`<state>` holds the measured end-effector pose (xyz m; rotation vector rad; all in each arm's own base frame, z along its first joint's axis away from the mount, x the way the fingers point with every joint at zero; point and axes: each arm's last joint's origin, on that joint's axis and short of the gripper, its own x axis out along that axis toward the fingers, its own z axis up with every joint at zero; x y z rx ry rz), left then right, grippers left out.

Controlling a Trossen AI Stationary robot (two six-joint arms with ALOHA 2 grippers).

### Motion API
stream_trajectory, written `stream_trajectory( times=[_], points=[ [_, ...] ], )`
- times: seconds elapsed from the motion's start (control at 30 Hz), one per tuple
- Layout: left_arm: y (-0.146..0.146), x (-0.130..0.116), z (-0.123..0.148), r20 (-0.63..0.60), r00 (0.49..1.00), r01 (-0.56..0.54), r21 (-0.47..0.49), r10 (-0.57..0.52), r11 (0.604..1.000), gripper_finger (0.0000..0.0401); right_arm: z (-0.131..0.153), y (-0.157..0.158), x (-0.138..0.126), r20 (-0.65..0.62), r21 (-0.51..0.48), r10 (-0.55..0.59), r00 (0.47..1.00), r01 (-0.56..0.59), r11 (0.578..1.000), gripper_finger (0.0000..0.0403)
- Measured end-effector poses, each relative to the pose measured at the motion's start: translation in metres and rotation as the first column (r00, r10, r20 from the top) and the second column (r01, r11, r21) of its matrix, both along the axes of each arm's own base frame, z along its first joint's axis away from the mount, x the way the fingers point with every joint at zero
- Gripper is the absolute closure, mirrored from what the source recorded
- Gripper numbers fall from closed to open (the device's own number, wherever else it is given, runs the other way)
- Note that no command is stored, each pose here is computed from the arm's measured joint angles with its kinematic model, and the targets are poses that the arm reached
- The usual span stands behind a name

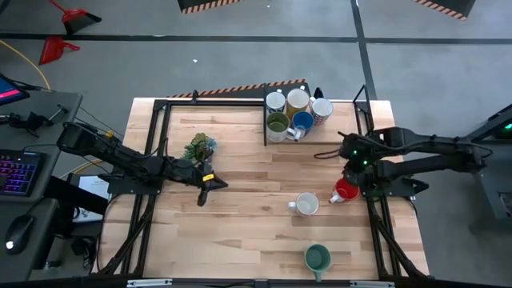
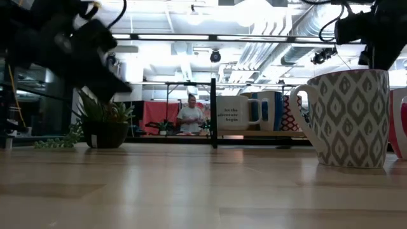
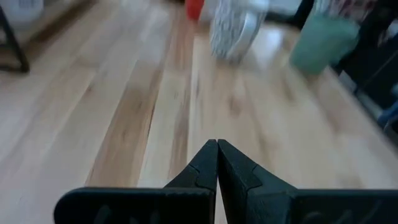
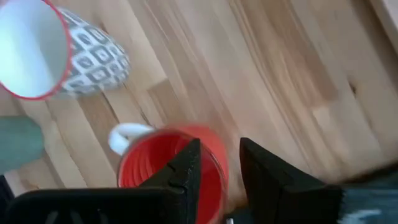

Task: Place coffee mugs
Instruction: Adjust the white gray mug on the table

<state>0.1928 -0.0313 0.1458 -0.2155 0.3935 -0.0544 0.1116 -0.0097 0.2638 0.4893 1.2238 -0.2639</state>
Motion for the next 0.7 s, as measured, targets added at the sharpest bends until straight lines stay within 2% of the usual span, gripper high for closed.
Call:
stream_trajectory(
  times=[0.1,0.17,0.23,0.33,0.43,0.57,0.7],
  points=[
    [-0.005,0.016,0.027,0.108,0.994,0.025,0.033,-0.029,0.999,0.0401,0.001,0.003,0.003,0.061,-0.054,0.035,0.998,-0.031,0.998,0.0314],
    [-0.010,0.030,0.053,0.183,0.980,0.060,0.121,-0.082,0.991,0.0401,0.003,0.004,0.006,0.103,-0.092,0.054,0.993,-0.045,0.995,0.0314],
    [-0.014,0.043,0.080,0.202,0.970,0.091,0.229,-0.139,0.969,0.0401,0.006,0.004,0.007,0.158,-0.117,0.068,0.985,-0.049,0.992,0.0314],
    [-0.012,0.062,0.118,0.147,0.974,0.112,0.350,-0.173,0.930,0.0401,0.009,0.006,0.007,0.200,-0.145,0.086,0.976,-0.057,0.988,0.0314],
    [-0.006,0.084,0.150,0.064,0.985,0.120,0.410,-0.160,0.904,0.0401,0.011,0.006,0.006,0.210,-0.172,0.097,0.973,-0.061,0.983,0.0314],
    [0.004,0.121,0.179,-0.033,0.988,0.148,0.434,-0.149,0.889,0.0401,0.011,0.008,0.005,0.211,-0.222,0.133,0.968,-0.085,0.971,0.0314],
    [0.005,0.164,0.180,-0.181,0.966,0.242,0.398,-0.183,0.885,0.0401,0.011,0.009,0.005,0.198,-0.271,0.197,0.960,-0.139,0.952,0.0314]
  ],
)
